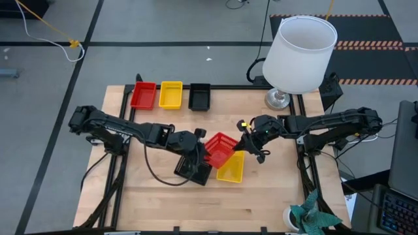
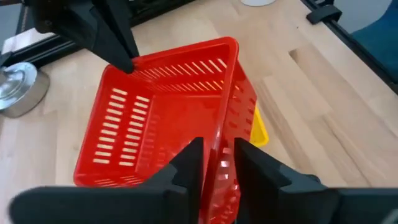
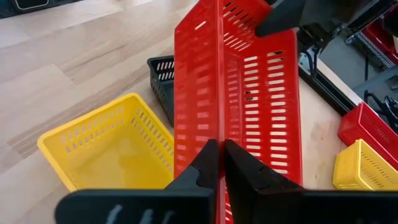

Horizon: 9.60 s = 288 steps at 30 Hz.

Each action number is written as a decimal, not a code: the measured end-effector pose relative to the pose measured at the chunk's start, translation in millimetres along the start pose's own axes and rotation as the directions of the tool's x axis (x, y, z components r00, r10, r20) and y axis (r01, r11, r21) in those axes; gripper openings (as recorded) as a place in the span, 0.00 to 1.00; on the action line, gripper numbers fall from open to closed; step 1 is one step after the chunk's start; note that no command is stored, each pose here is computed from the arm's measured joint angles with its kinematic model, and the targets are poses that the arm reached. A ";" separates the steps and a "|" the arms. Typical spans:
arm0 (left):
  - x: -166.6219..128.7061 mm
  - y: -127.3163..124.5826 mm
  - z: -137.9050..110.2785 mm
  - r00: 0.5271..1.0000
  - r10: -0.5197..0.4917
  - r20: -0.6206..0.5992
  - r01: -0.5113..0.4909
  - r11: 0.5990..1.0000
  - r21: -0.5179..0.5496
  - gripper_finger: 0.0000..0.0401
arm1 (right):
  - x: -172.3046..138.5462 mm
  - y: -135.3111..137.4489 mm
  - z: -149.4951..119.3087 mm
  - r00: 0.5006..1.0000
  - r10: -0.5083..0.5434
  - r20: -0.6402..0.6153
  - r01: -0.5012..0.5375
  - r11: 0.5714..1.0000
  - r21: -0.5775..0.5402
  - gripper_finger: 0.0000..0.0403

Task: Stack baskets by color
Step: Stack the bottom red bin on top of the top red bin

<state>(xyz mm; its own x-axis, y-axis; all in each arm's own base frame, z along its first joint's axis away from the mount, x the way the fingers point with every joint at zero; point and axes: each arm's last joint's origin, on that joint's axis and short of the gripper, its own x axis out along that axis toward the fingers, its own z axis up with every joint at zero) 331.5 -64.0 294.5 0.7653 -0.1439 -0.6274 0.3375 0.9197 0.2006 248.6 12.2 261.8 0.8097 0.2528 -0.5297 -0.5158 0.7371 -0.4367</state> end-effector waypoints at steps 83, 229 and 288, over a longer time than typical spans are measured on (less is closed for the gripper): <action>-182.0 64.4 -89.9 0.679 0.416 -0.604 -0.431 0.893 0.130 0.02 | -93.6 11.5 24.7 0.919 -0.393 0.021 0.391 0.917 0.079 0.53; -155.1 102.7 -259.3 0.513 0.229 -0.827 -0.377 0.926 0.023 0.03 | -97.2 -0.3 3.0 0.897 -0.421 -0.133 0.436 0.891 0.124 0.53; -122.6 74.0 -274.3 0.479 0.188 -0.857 -0.546 0.828 -0.123 0.03 | -97.3 -0.3 3.1 0.897 -0.421 -0.133 0.438 0.888 0.138 0.53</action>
<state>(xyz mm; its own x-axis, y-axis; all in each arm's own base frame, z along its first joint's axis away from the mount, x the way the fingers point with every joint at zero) 112.3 121.8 179.9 -0.0396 0.4174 -0.9078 -0.2063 0.8856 0.4162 170.8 -10.7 315.7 0.9066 -0.1669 -0.3876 -0.0650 0.8522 -0.5192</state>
